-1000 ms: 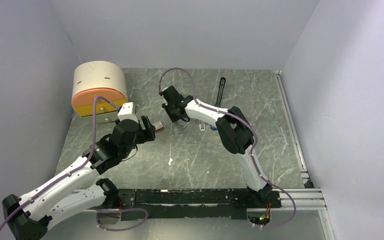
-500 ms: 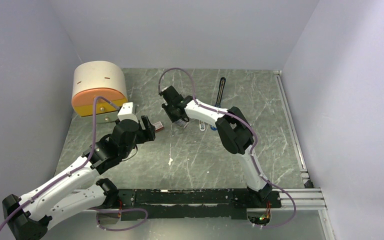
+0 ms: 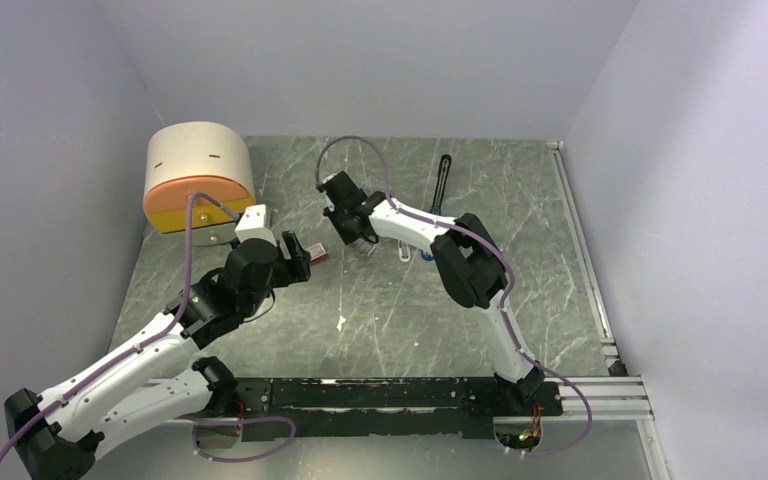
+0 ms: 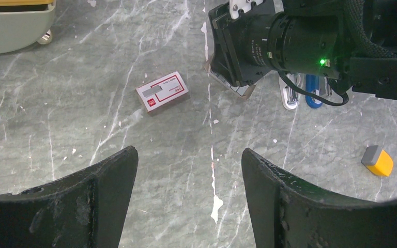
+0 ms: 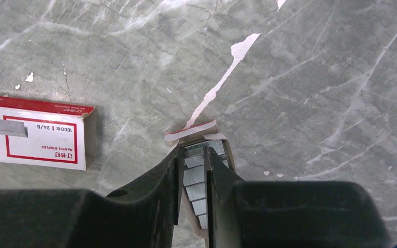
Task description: Load the staples into the stapler
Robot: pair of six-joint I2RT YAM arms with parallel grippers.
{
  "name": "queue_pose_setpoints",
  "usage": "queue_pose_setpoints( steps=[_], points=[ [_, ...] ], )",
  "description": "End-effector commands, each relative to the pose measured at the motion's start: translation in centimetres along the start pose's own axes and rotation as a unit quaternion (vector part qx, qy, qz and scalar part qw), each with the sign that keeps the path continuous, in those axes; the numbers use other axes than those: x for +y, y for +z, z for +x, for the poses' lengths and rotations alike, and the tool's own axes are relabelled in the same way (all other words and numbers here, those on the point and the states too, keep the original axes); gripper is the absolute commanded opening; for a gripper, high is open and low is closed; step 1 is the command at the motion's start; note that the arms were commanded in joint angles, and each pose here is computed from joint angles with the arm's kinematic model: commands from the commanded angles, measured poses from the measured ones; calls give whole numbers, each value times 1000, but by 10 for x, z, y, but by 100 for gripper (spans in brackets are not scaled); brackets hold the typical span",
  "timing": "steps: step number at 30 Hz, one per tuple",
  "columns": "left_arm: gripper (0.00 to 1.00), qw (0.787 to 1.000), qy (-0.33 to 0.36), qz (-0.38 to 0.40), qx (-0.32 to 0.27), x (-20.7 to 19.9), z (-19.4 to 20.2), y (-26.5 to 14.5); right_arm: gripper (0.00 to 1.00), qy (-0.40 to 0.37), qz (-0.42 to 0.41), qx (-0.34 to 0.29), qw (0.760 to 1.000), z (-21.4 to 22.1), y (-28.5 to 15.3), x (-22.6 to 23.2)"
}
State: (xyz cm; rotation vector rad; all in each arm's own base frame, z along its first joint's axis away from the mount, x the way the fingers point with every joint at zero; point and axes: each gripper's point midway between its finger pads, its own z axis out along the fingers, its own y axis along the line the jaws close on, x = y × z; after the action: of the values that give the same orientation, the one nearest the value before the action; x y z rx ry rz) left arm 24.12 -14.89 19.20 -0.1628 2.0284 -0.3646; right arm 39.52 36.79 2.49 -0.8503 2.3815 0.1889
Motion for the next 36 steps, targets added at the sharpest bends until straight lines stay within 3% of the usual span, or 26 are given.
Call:
queue_pose_setpoints(
  steps=[1, 14, 23, 29, 36],
  points=[
    [78, 1000, 1, -8, -6, 4, -1, -1, 22, -8, -7, 28, 1000, 17, 12, 5],
    [78, 1000, 0, -7, -8, 4, -2, -2, 18, 9, 12, -25, 1000, -16, -18, -4],
    [78, 1000, -1, -6, -8, 4, -2, -3, 19, 13, 15, -23, 1000, -13, -41, -7],
    [78, 1000, -2, -4, -7, 4, -2, -3, 19, 9, -1, 28, 1000, 13, -56, -4],
    [78, 1000, -5, 3, -9, 1, -3, -4, 20, -4, -12, 121, 993, 75, -83, -2]
  ],
)
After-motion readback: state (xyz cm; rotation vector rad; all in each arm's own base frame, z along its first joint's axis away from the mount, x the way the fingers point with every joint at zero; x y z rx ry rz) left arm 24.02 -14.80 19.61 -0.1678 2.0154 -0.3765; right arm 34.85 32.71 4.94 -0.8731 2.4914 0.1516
